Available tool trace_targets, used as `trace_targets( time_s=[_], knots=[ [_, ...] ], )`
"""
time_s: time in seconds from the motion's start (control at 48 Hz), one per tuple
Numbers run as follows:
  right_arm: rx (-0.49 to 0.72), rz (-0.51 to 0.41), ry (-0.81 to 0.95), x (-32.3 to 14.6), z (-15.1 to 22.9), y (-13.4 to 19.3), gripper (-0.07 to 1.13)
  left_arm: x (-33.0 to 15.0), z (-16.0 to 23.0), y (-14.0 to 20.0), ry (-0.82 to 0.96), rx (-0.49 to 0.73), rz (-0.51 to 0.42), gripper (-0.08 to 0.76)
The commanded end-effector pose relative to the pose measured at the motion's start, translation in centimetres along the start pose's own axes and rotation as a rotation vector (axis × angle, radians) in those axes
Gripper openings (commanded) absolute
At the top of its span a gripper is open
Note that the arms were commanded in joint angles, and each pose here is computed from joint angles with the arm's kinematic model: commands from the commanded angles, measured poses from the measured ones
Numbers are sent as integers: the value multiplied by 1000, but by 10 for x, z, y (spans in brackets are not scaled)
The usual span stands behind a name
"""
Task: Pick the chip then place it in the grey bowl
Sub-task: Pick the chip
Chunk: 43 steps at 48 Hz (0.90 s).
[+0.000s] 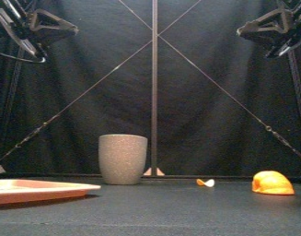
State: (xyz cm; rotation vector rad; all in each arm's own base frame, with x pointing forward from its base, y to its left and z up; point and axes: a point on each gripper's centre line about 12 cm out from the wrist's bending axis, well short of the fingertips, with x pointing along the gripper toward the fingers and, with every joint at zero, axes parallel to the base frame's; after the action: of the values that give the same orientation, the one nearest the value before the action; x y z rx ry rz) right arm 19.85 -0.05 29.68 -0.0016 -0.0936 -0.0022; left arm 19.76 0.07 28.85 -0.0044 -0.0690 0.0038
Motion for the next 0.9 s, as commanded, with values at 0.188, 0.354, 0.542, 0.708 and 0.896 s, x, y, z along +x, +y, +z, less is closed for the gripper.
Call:
trace_targets(
  time_s=[0.188,0.354,0.542,0.708,0.896],
  knots=[
    [153,-220,128,19,-33,-43,93,0,-11,3,21,-2,16,99],
    [322,-447,214,25,-65,-86,95,-2,-17,6,35,-1,30,99],
    [554,-647,316,30,-108,-117,138,-2,-19,12,41,5,63,99],
    [716,-722,412,45,-142,-124,333,-3,-21,22,46,7,112,99],
    [926,-781,471,67,-164,-127,759,-5,-23,29,52,8,149,99]
  ],
)
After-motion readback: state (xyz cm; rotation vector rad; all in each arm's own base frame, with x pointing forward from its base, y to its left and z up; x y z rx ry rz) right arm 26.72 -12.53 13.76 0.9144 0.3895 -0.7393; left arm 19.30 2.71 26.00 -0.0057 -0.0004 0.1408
